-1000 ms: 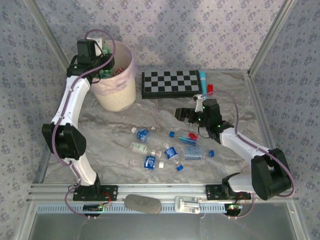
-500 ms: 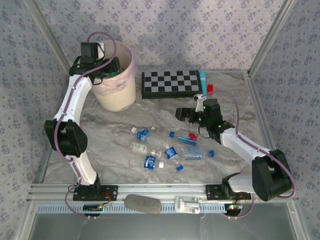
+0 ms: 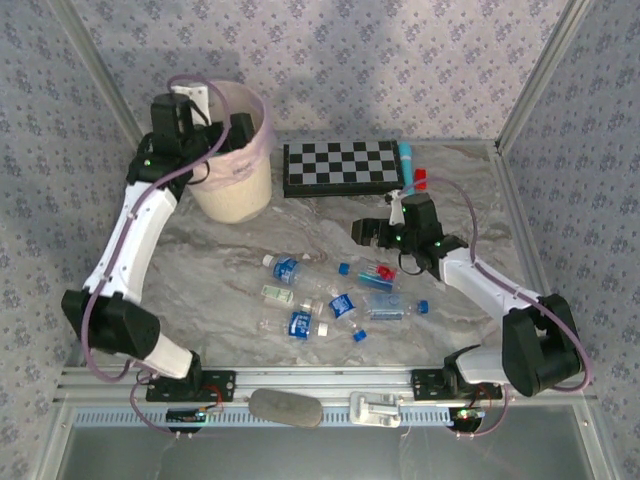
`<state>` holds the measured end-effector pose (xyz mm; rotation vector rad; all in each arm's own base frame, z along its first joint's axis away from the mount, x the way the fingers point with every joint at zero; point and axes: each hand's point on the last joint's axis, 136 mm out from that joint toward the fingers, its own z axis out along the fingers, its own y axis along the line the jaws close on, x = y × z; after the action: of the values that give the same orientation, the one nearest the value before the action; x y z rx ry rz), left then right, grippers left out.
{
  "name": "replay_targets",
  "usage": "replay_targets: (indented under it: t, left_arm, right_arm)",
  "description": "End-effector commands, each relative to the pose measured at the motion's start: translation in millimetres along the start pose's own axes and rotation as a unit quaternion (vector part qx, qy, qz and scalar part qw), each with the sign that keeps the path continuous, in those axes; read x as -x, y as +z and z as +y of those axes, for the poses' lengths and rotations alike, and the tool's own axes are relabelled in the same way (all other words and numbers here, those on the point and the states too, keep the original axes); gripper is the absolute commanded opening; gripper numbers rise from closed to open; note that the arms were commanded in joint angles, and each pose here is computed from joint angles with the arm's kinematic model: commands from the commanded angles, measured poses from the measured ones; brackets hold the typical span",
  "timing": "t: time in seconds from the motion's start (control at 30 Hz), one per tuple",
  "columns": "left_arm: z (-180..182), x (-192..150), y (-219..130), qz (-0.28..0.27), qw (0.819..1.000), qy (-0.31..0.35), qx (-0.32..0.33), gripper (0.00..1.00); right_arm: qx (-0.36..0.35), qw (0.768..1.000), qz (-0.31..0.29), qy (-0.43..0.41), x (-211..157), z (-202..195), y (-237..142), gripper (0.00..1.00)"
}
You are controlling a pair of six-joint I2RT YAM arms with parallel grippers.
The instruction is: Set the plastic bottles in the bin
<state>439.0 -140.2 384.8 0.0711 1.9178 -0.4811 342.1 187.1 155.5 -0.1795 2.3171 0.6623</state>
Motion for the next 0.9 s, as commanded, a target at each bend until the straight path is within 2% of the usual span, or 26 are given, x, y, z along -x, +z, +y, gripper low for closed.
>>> replay_targets:
  t: [0.0, 0.2, 0.37, 0.53, 0.87]
  left_arm:
    - [-34, -23, 7, 0.003, 0.998, -0.008, -0.058, 1.0]
    - [-74, -91, 22, 0.024, 0.994, -0.029, -0.105, 1.0]
    - [-86, -153, 38, 0.068, 0.989, -0.059, -0.115, 1.0]
    - [-78, -201, 46, 0.116, 0.985, -0.09, -0.092, 1.0]
    - [-56, -250, 47, 0.165, 0.978, -0.116, -0.052, 1.0]
  right_arm:
    - [-0.039, 0.996, 0.073, -0.037, -22, -6, -9, 1.0]
    - [-0.098, 0.979, 0.151, -0.094, -50, -13, -13, 1.0]
    - [-0.113, 0.956, 0.222, -0.154, -77, -10, -6, 1.0]
    - [-0.155, 0.922, 0.285, -0.213, -100, -18, 2, 1.0]
    - [-0.186, 0.887, 0.331, -0.262, -107, -30, 18, 1.0]
